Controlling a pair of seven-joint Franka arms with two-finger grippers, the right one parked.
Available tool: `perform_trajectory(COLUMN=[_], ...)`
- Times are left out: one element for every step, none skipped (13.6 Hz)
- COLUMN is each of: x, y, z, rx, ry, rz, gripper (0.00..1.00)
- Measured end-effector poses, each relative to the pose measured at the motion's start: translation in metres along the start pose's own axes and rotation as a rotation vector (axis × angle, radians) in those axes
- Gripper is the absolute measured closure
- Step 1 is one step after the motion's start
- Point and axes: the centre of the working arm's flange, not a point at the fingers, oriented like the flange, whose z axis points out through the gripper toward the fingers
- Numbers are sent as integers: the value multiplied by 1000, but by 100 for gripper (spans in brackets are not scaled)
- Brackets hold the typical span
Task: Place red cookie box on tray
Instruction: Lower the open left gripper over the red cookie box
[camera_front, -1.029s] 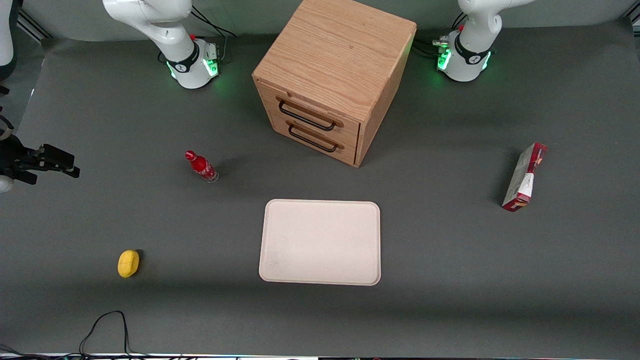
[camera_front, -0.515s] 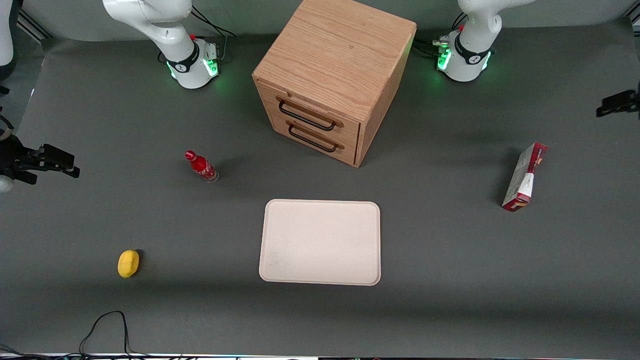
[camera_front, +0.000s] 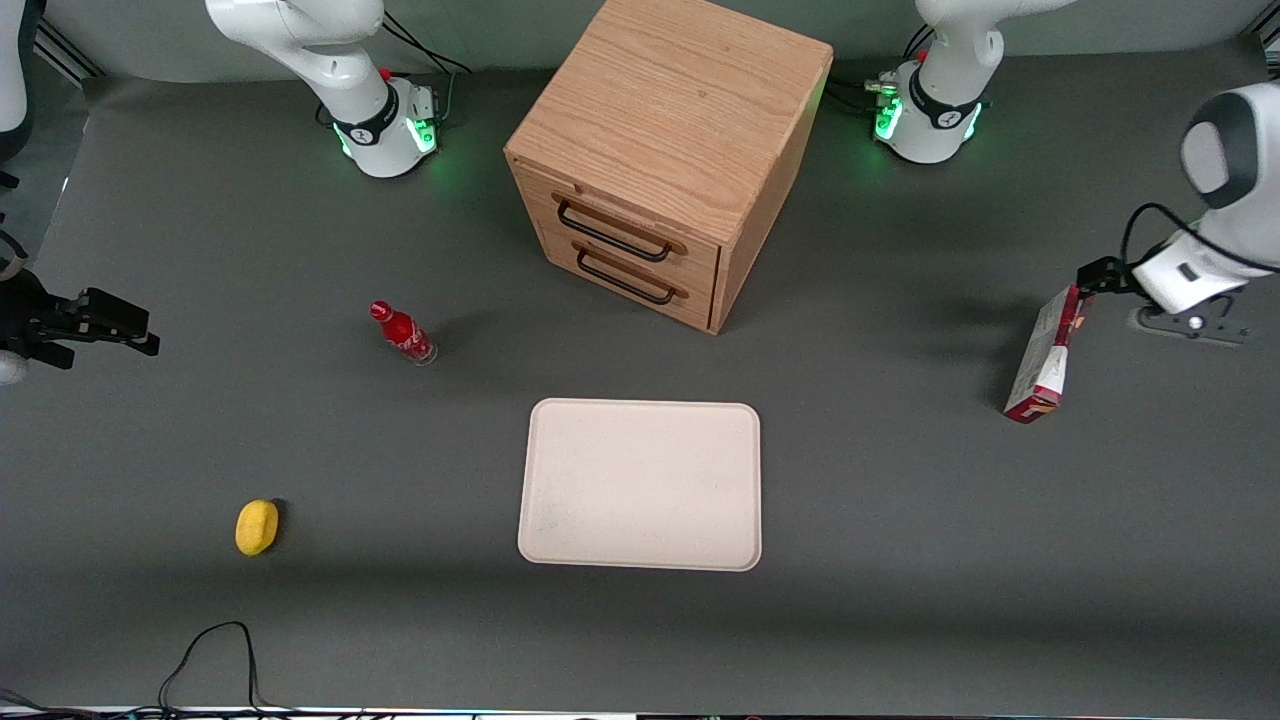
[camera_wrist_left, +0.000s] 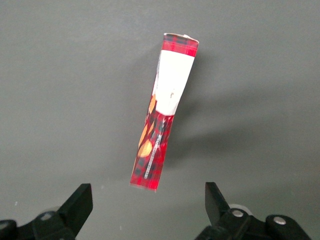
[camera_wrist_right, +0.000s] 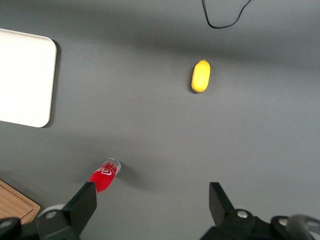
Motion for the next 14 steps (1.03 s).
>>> perform_trajectory(x=[-1, 0, 1, 4, 8, 11, 13, 15, 16, 16, 16, 16, 16, 16], y=[5, 7, 9, 10, 10, 10, 9, 9, 9, 10, 9, 9, 9, 9], z=[17, 31, 45, 59, 74, 88, 100, 109, 114, 115, 115, 115, 115, 115], rx=[7, 11, 14, 17, 21, 21, 19, 17, 15, 15, 16, 16, 16, 16], ry=[15, 28, 38, 50, 62, 66, 65, 64, 62, 61, 62, 62, 62, 62], rz=[28, 50, 67, 84, 103, 120, 129, 134, 137, 139, 140, 141, 141, 143], gripper=[0, 0, 0, 0, 0, 0, 0, 0, 1, 0, 0, 2, 2, 10])
